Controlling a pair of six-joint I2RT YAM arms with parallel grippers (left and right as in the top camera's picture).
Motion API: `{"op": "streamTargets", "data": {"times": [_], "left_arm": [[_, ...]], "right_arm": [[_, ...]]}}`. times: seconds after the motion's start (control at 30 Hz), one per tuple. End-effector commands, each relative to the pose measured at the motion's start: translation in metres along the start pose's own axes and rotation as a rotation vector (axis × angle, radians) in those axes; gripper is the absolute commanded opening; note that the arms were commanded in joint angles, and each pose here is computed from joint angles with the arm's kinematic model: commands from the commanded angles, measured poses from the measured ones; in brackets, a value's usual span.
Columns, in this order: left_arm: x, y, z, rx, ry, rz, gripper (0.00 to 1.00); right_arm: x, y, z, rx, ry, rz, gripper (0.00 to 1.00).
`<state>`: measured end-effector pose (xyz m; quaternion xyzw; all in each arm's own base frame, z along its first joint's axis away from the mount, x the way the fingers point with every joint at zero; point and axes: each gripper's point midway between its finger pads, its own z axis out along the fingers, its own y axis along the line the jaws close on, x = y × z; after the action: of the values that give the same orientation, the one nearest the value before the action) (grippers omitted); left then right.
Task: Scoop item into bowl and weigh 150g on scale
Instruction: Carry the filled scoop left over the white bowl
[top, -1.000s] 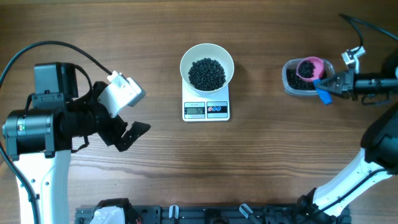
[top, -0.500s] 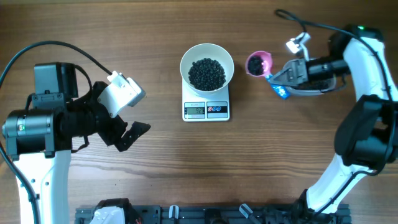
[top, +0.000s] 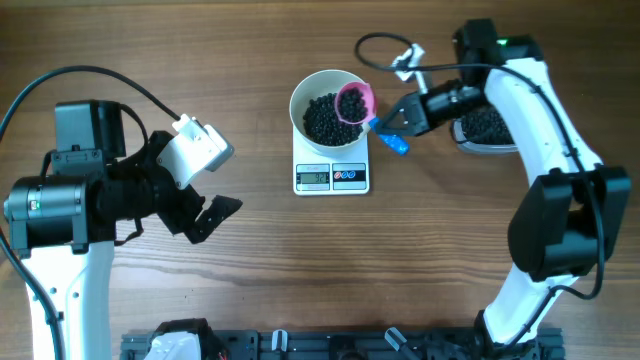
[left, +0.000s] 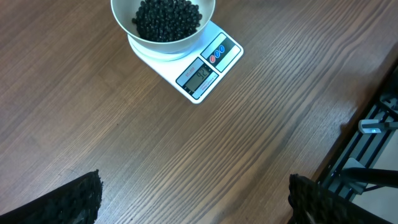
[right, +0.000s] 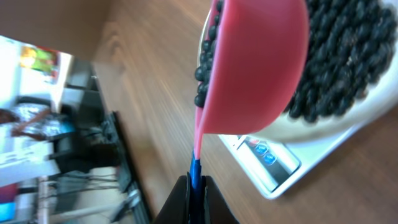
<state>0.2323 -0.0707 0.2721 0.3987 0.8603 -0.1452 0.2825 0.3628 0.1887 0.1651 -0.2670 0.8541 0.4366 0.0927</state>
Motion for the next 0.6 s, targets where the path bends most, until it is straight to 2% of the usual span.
{"op": "streamTargets", "data": {"times": [0.0, 0.27, 0.57], "left_arm": [[0.001, -0.001, 0.002, 0.006, 0.006, -0.01, 1.0], [0.001, -0.001, 0.002, 0.006, 0.006, -0.011, 1.0], [0.001, -0.001, 0.002, 0.006, 0.006, -0.011, 1.0]], "right_arm": [[-0.009, 0.002, 0.009, 0.11, 0.017, -0.03, 0.04], [-0.018, -0.03, 0.02, 0.4, 0.062, -0.102, 0.04], [-0.046, -0.027, 0.011, 0.607, 0.062, -0.219, 0.04]]}}
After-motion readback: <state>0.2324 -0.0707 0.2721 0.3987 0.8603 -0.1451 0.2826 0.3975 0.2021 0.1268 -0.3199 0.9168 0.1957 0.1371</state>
